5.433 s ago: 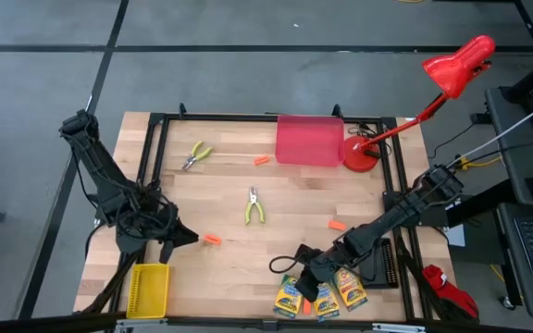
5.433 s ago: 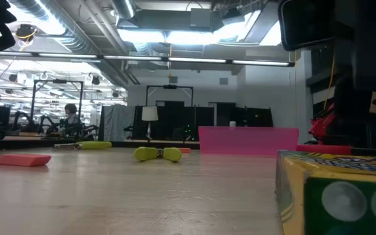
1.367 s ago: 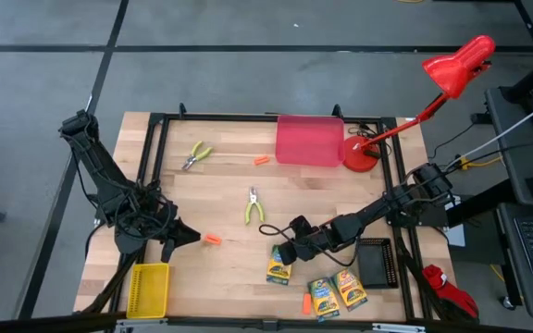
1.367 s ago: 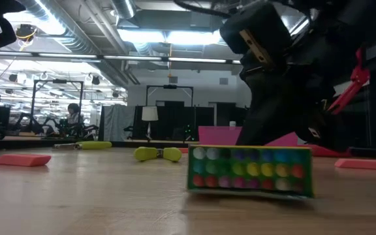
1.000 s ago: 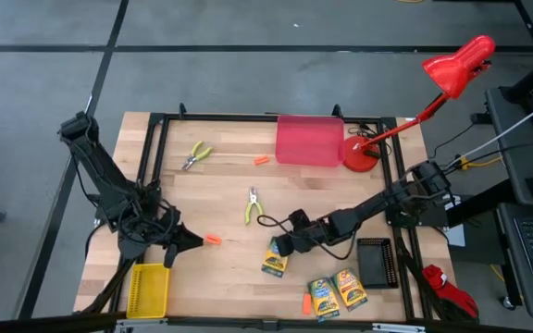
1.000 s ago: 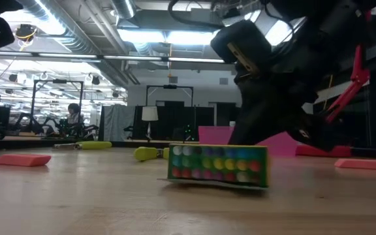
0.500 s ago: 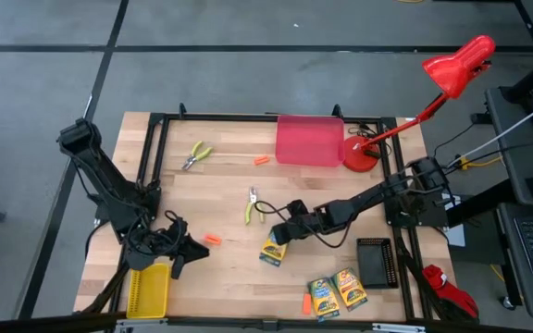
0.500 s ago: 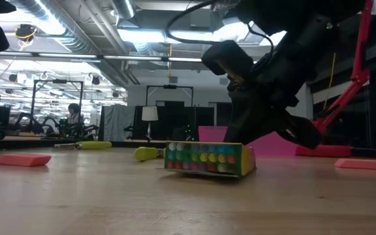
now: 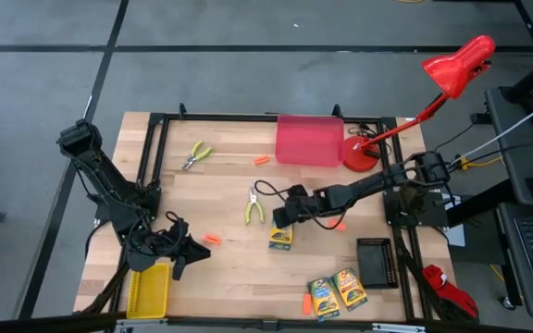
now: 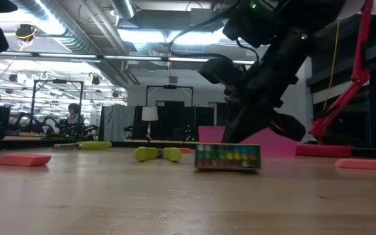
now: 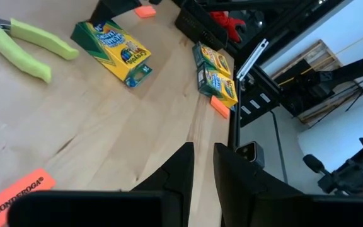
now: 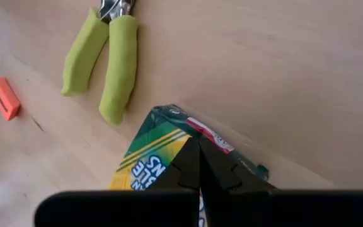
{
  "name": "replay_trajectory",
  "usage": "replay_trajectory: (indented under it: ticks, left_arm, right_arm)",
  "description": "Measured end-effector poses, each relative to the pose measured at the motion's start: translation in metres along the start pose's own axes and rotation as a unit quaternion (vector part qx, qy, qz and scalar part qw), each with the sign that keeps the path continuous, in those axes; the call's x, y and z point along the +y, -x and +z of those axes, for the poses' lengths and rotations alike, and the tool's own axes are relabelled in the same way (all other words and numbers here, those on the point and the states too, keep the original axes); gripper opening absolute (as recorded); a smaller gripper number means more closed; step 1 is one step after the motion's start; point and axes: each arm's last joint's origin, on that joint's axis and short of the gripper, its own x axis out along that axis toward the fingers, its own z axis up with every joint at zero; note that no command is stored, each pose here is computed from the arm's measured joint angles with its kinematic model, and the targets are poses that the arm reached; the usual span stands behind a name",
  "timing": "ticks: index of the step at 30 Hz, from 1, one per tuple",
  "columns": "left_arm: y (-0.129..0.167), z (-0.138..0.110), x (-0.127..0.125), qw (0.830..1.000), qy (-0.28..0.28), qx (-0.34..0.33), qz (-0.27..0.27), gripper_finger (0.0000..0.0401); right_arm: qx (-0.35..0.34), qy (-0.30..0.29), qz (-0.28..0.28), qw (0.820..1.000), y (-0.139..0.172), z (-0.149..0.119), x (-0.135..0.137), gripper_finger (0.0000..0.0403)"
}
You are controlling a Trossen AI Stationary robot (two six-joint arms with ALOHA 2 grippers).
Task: Pick & Place School Supplies
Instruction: Put the yellow crayon box into the red bin
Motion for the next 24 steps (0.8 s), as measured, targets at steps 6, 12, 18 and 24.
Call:
replay_trajectory:
  ticks: [6,12,18,24]
  left_arm:
    - [0.0,0.0,0.0,1.0,0.0,-0.005,0.002,0.0056]
    - [0.0,0.001,0.0,1.0,-0.004,-0.012,0.005,0.0056]
    - [0.0,0.001,0.0,1.0,-0.004,-0.014,0.006,0.0056]
    - [-0.002,0.001,0.001,1.0,0.01,0.023,-0.005,0.0056]
  right_arm:
    - [0.009,-0.005,0.033,0.999,0.001,-0.006,0.007,0.0]
    - [0.023,-0.028,0.094,0.995,0.008,-0.033,0.024,0.0]
    - [-0.011,-0.051,0.119,0.992,0.014,-0.054,0.031,0.0]
    - [-0.044,-0.057,0.081,0.994,0.01,-0.036,0.023,0.0]
